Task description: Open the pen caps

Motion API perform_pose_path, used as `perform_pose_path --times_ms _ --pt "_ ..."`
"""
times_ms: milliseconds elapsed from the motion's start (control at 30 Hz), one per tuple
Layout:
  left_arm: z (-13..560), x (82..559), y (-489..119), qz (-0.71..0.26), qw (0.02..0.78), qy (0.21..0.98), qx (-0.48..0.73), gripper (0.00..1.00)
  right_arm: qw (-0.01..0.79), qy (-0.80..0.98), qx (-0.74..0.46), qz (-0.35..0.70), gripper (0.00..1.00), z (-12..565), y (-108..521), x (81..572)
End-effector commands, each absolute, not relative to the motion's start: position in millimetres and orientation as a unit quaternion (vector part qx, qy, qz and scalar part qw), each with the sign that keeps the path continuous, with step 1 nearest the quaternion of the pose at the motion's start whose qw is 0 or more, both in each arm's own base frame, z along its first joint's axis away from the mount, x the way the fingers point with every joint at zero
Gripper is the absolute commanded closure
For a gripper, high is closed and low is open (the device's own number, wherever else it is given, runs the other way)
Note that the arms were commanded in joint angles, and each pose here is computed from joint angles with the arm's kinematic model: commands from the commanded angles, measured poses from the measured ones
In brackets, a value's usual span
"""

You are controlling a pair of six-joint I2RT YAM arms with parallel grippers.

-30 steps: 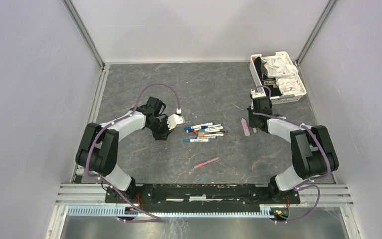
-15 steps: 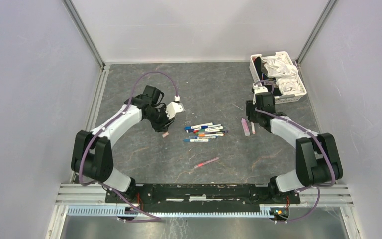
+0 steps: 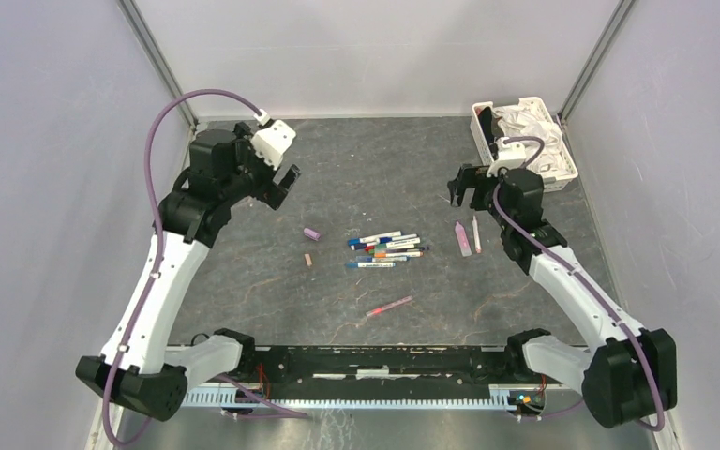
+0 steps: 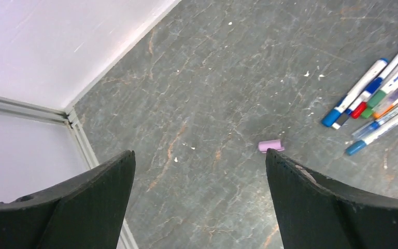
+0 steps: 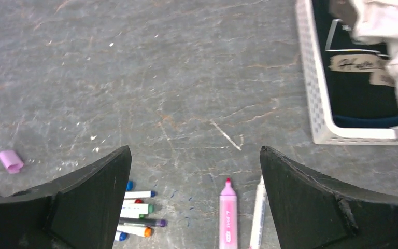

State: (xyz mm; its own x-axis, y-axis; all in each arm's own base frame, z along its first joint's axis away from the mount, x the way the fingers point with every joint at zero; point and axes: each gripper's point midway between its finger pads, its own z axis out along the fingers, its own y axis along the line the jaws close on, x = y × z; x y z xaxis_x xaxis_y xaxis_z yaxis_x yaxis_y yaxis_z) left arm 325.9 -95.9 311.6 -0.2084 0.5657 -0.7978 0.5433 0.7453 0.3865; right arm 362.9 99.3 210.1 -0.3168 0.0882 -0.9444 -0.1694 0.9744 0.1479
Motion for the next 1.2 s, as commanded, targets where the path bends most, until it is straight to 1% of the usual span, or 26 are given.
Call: perform_pose_path --times_ms 0,100,133,300,333,367,400,433,467,533,633,833,967,1167 --pt "304.2 324.1 -106.3 -0.038 0.504 0.805 0.311 0.0 0.558 0.807 -0.091 0.168 0.02 201.1 139.6 360.0" --pt "298.6 318.2 -115.8 -0.066 0.487 0.807 0.327 0.0 0.516 0.844 -0.128 0.076 0.02 180.9 152.6 360.5" --pt "297.2 315.9 -117.8 -0.072 0.483 0.807 0.332 0.0 0.504 0.849 -0.142 0.069 0.02 174.3 161.4 358.1" --pt "293.4 300.9 -124.4 -0.094 0.47 0.798 0.365 0.0 0.47 0.843 -0.239 0.106 0.02 153.9 213.0 351.7" --pt "291.7 296.2 -126.4 -0.101 0.465 0.795 0.377 0.0 0.453 0.843 -0.267 0.113 0.06 147.8 224.8 352.4" --pt "289.5 291.5 -128.3 -0.107 0.46 0.791 0.389 0.0 0.418 0.847 -0.306 0.121 0.16 131.1 236.2 349.6" --pt "286.3 289.6 -128.8 -0.107 0.456 0.788 0.399 0.0 0.384 0.849 -0.336 0.139 0.29 123.6 248.6 347.4" --pt "283.5 291.1 -126.9 -0.099 0.454 0.791 0.398 0.0 0.354 0.854 -0.355 0.14 0.37 113.6 257.7 351.1" --pt "280.3 294.0 -126.0 -0.095 0.449 0.796 0.395 0.0 0.331 0.858 -0.368 0.136 0.38 106.9 262.6 352.7" --pt "272.0 296.2 -127.1 -0.097 0.432 0.802 0.4 0.0 0.318 0.856 -0.388 0.124 0.36 94.3 271.7 357.2" --pt "265.7 292.2 -130.7 -0.109 0.424 0.8 0.41 0.0 0.318 0.844 -0.409 0.136 0.33 83.7 286.0 357.0" --pt "258.2 284.4 -133.4 -0.122 0.413 0.799 0.419 0.0 0.286 0.826 -0.465 0.141 0.31 56.6 308.4 340.5" --pt "256.9 280.5 -134.8 -0.13 0.401 0.801 0.426 0.0 0.277 0.822 -0.481 0.129 0.31 44.6 314.0 337.2" --pt "259.7 276.6 -136.3 -0.135 0.404 0.795 0.432 0.0 0.274 0.823 -0.481 0.13 0.35 35.0 320.4 342.3"
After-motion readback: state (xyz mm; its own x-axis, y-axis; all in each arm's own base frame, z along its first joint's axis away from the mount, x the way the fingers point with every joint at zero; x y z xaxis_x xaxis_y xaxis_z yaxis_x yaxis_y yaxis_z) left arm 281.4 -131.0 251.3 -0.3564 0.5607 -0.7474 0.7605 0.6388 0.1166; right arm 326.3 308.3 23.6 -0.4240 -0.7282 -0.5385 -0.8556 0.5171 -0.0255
